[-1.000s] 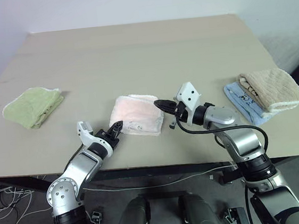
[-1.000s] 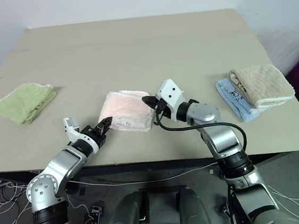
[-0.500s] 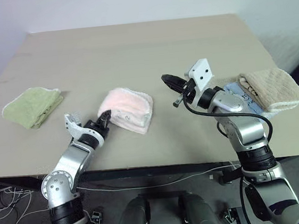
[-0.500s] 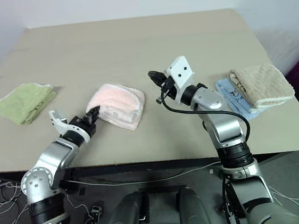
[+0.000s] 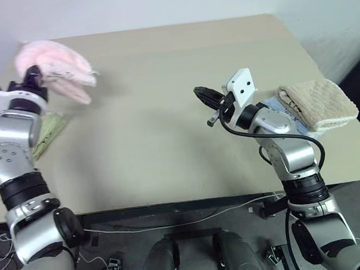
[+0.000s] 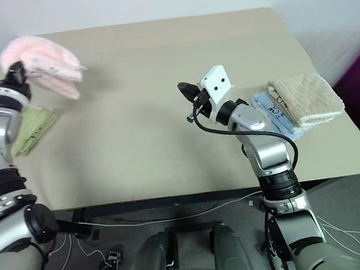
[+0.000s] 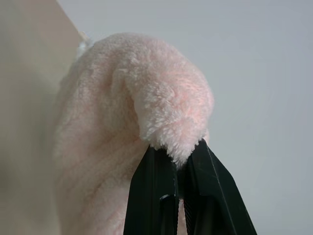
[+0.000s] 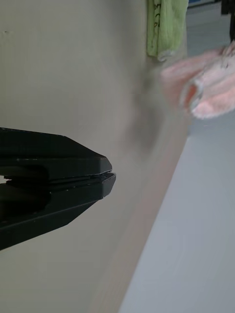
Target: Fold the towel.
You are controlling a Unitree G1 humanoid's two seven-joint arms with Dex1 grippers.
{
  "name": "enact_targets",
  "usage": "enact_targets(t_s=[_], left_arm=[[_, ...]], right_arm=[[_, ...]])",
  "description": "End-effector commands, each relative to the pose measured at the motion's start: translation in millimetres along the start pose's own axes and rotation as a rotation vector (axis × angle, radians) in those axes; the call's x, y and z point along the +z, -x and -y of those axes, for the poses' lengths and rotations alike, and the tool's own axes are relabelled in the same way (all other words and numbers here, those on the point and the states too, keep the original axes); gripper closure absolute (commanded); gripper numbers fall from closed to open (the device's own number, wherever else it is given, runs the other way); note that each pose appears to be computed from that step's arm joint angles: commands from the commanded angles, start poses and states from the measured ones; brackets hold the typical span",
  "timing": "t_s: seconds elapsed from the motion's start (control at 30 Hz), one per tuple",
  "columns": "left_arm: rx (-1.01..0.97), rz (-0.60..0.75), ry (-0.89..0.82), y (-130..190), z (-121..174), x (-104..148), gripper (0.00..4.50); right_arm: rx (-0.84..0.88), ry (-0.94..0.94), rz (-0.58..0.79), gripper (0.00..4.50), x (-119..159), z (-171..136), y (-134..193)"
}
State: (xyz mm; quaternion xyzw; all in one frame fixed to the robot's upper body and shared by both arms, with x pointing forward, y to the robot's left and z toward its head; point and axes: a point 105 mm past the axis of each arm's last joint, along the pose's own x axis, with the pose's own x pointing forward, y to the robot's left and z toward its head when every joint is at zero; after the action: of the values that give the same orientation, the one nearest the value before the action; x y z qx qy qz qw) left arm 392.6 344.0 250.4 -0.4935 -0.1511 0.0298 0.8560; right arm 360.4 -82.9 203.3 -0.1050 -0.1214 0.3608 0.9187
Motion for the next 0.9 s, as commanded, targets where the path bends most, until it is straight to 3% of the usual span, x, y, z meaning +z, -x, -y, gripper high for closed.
enact_targets(t_s=[0.03,0.13,0.2,0.33,0.6,0.77,0.9], left_arm=[[0.042,0.147,-0.038,16.2,-25.9,46.7,4.47],[0.144,0.187,-0.025,37.1,-63.5,54.9,4.47],[0.2,0.17,-0.037,54.5,-83.5,47.5,4.47],[0.239,0.187,0.003,81.4,-98.0,40.7,4.47],[0.237,0.25,0.084,109.1,-104.2,41.7,1.95],[0.209,0.15,-0.035,113.9,-93.8,28.1,0.2],[0.116,-0.029,-0.136,116.1,-74.5,-12.2,0.03]], right_arm=[[-0.011,0.029,0.057,4.5,14.6,-0.4,4.2],[-0.016,0.027,0.053,4.5,12.6,-1.8,6.3],[-0.017,0.027,0.049,4.5,11.2,-2.3,7.3],[-0.012,0.026,0.041,4.5,9.1,-2.3,8.1],[0.037,0.023,0.025,4.5,3.9,-8.9,1.2],[0.059,0.016,0.024,4.5,2.9,-13.9,-1.7],[0.062,0.01,0.023,4.5,1.8,-15.3,-2.4]])
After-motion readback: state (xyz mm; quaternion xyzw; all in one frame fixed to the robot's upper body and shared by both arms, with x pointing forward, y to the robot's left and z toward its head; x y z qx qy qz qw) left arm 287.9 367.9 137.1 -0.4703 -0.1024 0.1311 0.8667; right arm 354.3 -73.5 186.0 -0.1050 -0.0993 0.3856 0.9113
